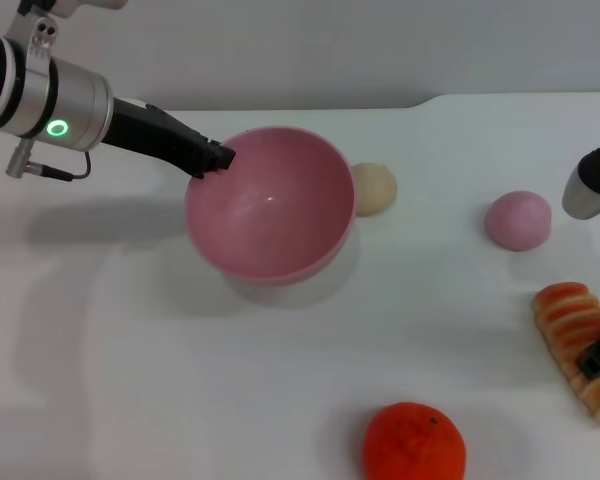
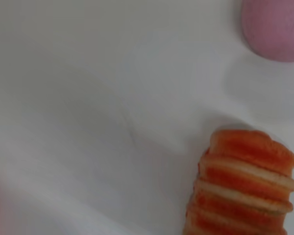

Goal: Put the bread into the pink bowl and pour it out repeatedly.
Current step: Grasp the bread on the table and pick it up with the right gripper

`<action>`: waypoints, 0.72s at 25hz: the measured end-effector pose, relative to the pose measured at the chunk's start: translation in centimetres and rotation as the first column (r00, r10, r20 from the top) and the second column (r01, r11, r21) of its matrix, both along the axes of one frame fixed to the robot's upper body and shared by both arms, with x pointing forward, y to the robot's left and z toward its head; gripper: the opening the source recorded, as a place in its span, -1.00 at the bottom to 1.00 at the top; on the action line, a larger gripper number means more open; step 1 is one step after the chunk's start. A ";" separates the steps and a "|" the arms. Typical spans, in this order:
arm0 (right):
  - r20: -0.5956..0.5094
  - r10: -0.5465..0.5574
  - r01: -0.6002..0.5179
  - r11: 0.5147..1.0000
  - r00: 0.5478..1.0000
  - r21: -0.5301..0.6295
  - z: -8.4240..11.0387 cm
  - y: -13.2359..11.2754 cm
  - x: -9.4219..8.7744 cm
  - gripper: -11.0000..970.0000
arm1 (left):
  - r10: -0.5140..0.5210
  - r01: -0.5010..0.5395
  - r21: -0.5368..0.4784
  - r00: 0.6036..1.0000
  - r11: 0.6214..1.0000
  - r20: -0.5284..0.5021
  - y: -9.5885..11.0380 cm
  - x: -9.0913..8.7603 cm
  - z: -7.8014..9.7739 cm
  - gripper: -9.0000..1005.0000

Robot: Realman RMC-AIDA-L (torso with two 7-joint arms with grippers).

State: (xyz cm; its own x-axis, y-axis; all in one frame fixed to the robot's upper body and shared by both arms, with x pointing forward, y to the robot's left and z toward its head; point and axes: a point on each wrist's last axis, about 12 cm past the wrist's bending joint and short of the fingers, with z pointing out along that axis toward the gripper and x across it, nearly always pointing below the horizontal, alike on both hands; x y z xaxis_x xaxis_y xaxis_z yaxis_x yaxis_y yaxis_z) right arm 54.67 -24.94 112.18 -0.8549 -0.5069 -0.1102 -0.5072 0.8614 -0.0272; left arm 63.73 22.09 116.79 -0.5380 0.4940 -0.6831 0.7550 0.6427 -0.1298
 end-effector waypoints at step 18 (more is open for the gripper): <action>0.020 0.006 -0.006 1.000 1.000 0.002 0.4 0.2 0.2 -0.55 | -0.002 0.002 0.001 1.000 1.000 0.007 0.1 0.0 0.0 -0.90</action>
State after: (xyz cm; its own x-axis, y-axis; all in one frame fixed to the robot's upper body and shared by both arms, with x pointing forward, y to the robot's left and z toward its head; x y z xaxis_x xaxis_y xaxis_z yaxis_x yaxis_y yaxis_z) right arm 54.86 -24.76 112.60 -0.8497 -0.5114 -0.1282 -0.5115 0.8586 -0.0352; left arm 63.77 22.15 116.83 -0.5326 0.4955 -0.6862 0.7568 0.6417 -0.1242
